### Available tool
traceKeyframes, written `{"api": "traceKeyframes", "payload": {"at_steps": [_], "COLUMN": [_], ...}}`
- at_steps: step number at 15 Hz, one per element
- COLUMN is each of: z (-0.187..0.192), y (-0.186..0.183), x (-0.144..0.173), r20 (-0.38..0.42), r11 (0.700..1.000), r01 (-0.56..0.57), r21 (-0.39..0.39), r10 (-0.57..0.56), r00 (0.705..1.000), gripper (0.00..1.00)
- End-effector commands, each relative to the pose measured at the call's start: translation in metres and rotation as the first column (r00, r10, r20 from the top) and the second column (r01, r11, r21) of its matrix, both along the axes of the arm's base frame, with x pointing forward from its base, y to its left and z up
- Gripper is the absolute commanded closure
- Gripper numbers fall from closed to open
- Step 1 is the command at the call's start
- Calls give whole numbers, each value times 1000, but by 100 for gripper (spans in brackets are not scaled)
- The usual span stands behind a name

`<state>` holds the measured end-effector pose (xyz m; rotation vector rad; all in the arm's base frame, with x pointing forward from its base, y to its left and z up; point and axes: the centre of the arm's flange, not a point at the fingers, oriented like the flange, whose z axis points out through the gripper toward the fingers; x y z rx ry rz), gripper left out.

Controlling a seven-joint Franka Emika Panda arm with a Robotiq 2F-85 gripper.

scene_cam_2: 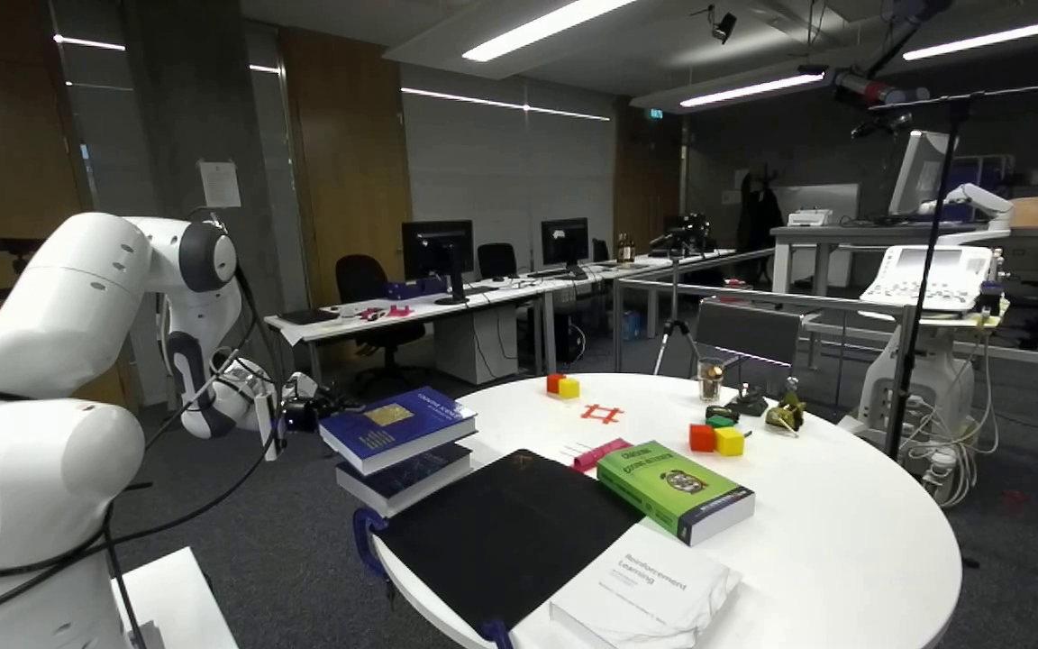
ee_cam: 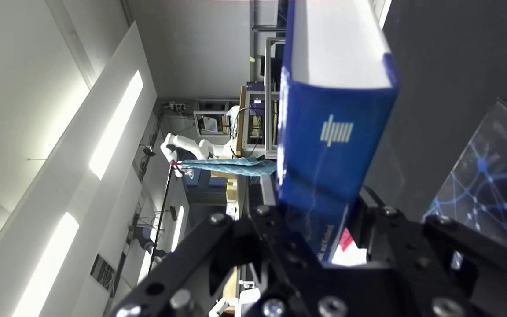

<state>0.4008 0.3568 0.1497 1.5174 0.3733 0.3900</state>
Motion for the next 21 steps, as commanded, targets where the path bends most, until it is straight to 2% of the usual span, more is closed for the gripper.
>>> {"api": "traceKeyframes", "payload": {"at_steps": [1, 13, 17, 21], "z": [54, 59, 60, 66], "y": [-46, -149, -161, -160], "x": [-14, -15, -6, 10], "r20": [49, 17, 27, 33], "r11": [999, 998, 998, 998], "r01": [-4, 58, 56, 1], "r21": [-40, -24, -38, -67], "r10": [6, -58, -55, 2], "r00": [999, 998, 998, 999], "gripper": [83, 83, 83, 83]}}
